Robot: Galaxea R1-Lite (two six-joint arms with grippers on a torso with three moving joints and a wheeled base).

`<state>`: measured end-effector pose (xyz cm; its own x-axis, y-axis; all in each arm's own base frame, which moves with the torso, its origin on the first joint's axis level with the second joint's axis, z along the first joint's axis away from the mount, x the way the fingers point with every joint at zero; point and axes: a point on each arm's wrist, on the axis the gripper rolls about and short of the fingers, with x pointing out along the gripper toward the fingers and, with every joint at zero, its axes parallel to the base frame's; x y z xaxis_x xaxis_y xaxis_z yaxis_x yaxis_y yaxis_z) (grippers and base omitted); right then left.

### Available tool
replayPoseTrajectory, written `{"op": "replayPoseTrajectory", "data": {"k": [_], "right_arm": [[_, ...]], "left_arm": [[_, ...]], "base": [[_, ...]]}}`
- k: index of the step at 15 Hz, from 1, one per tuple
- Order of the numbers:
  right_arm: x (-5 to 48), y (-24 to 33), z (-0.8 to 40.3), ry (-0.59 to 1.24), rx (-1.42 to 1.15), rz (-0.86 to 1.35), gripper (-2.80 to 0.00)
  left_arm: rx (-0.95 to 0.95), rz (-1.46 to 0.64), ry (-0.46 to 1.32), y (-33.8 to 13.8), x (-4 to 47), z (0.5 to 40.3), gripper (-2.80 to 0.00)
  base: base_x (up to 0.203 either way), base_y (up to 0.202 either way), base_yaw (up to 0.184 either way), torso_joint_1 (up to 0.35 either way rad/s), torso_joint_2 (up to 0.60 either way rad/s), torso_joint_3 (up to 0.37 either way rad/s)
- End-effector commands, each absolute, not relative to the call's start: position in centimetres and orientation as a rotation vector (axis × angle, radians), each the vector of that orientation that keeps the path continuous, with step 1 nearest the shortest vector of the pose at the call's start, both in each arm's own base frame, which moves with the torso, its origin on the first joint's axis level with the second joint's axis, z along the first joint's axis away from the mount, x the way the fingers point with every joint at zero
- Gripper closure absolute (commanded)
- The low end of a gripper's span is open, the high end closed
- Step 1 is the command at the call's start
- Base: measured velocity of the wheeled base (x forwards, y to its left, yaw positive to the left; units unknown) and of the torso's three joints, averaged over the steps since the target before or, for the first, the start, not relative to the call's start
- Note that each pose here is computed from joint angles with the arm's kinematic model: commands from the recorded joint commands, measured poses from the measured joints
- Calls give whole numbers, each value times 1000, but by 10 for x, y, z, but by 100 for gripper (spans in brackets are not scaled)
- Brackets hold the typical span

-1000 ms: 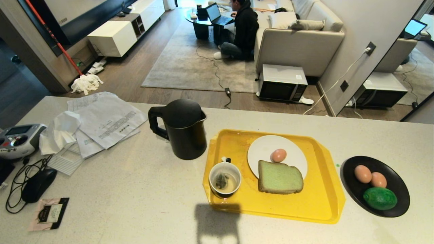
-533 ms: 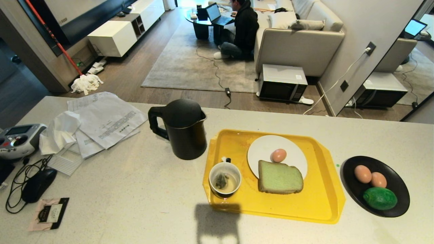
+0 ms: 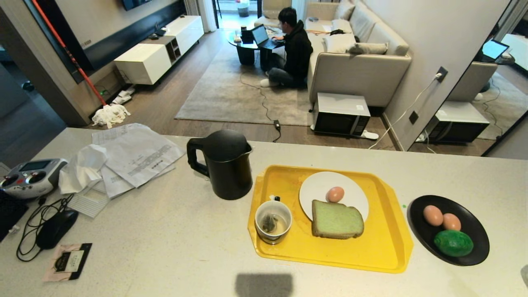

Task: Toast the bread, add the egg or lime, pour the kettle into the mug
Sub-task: Pick up the kettle

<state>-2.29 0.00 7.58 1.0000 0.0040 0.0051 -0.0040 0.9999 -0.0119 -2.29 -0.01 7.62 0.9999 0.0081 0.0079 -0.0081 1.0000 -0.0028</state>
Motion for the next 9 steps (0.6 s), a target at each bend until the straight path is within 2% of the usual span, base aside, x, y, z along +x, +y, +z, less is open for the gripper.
{"op": "replayPoseTrajectory", "data": {"k": [1,5,9], "right_arm": [[-23,0,76,-3,-12,5,0],[-23,0,76,-3,-12,5,0],[-23,0,76,-3,-12,3,0]], "left_arm": [[-3,9,-9,0,-23,76,0],[-2,9,-9,0,-23,76,0],[-2,9,-8,0,-23,76,0]], "base": [[0,0,0,1,-3,199],[0,0,0,3,1,184],[0,0,0,3,3,34]]}}
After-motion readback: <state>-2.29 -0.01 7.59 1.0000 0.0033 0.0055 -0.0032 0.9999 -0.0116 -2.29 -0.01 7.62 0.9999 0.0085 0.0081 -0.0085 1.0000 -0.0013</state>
